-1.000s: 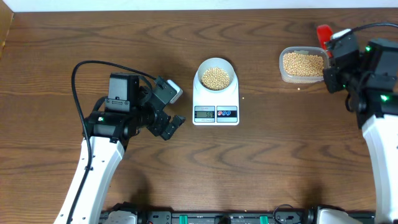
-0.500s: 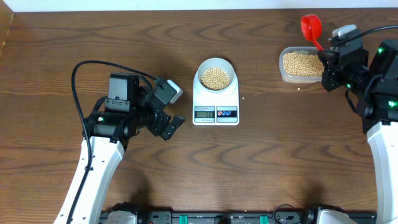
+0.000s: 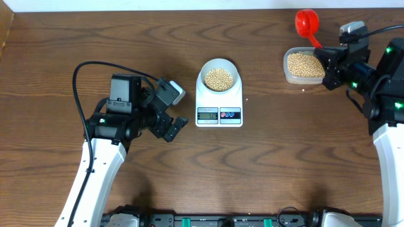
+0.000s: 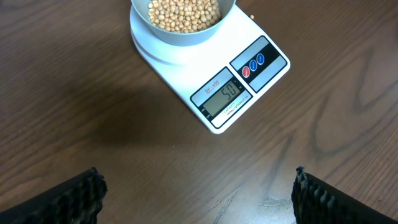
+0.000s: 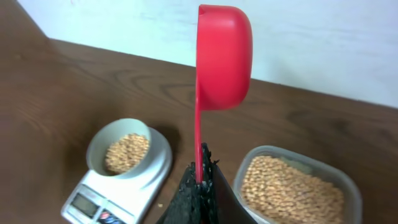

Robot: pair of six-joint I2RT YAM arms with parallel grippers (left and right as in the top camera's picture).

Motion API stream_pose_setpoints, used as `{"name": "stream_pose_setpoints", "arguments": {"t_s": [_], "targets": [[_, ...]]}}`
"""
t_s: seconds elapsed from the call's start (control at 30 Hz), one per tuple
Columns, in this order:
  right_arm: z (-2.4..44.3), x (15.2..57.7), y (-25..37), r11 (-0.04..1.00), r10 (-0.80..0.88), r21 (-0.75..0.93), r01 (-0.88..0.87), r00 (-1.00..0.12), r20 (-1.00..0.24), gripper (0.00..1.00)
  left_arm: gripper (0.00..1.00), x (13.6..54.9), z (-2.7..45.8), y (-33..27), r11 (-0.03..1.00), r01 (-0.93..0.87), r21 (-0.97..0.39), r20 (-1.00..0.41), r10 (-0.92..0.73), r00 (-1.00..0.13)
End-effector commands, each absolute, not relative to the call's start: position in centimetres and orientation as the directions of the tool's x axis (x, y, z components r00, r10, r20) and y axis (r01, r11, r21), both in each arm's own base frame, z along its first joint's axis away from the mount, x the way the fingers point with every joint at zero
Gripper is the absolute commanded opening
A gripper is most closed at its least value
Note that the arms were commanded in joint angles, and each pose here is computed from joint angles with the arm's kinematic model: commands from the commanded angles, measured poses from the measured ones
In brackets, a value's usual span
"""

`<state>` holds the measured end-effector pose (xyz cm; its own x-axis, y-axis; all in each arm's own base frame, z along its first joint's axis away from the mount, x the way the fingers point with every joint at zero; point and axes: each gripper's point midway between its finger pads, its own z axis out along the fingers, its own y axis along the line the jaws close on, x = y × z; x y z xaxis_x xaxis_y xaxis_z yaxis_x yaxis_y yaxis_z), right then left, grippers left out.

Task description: Scoop item into bowl and weigh 50g on scale

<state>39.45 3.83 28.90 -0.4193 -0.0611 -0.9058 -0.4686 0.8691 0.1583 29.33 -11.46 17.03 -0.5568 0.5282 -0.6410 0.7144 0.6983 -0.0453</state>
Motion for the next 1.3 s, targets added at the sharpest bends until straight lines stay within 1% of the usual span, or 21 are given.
{"name": "stream_pose_setpoints", "arguments": {"t_s": [0.0, 0.1, 0.2, 0.37, 0.47, 0.53, 0.7, 0.9, 1.0, 1.17, 1.27], "targets": [[31.2, 37.5, 3.8, 0.835, 0.040, 0.262, -0.484, -0.421, -0.906, 0.01, 0.98, 29.7, 17.9, -11.3, 0.696, 0.718, -0.017, -0.653, 0.536, -0.535], [32.5, 35.1, 2.9, 0.811, 0.087, 0.312, -0.494, -0.426, -0.900, 0.01, 0.98, 29.7, 17.9, -11.3, 0.696, 0.718, -0.017, -0.653, 0.536, -0.535], [32.7, 32.7, 1.6, 0.813, 0.146, 0.374, -0.446, -0.466, -0.873, 0.01, 0.98, 29.7, 17.9, -11.3, 0.696, 0.718, -0.017, -0.653, 0.536, -0.535], [30.4, 29.2, -0.1, 0.827, 0.225, 0.469, -0.309, -0.583, -0.781, 0.01, 0.98, 29.7, 17.9, -11.3, 0.696, 0.718, -0.017, -0.653, 0.536, -0.535], [28.4, 27.3, 0.4, 0.814, 0.226, 0.511, -0.277, -0.659, -0.717, 0.01, 0.98, 29.7, 17.9, -11.3, 0.696, 0.718, -0.017, -0.653, 0.536, -0.535], [27.4, 26.8, 0.7, 0.803, 0.233, 0.535, -0.261, -0.689, -0.686, 0.01, 0.98, 29.7, 17.9, -11.3, 0.696, 0.718, -0.017, -0.653, 0.536, -0.535], [23.4, 26.3, 1.0, 0.769, 0.282, 0.607, -0.203, -0.744, -0.606, 0.01, 0.98, 29.7, 17.9, -11.3, 0.696, 0.718, -0.017, -0.653, 0.536, -0.535], [16.9, 25.8, 1.3, 0.683, 0.436, 0.730, -0.024, -0.789, -0.433, 0.01, 0.98, 29.7, 17.9, -11.3, 0.696, 0.718, -0.017, -0.653, 0.536, -0.535], [14.0, 25.2, 1.5, 0.659, 0.471, 0.752, 0.031, -0.797, -0.379, 0.01, 0.98, 29.7, 17.9, -11.3, 0.696, 0.718, -0.017, -0.653, 0.536, -0.535], [10.3, 23.8, 2.1, 0.649, 0.481, 0.757, 0.077, -0.812, -0.330, 0.01, 0.98, 29.7, 17.9, -11.3, 0.696, 0.718, -0.017, -0.653, 0.536, -0.535], [8.4, 23.1, 1.8, 0.646, 0.520, 0.745, 0.164, -0.809, -0.273, 0.01, 0.98, 29.7, 17.9, -11.3, 0.696, 0.718, -0.017, -0.653, 0.536, -0.535]]}}
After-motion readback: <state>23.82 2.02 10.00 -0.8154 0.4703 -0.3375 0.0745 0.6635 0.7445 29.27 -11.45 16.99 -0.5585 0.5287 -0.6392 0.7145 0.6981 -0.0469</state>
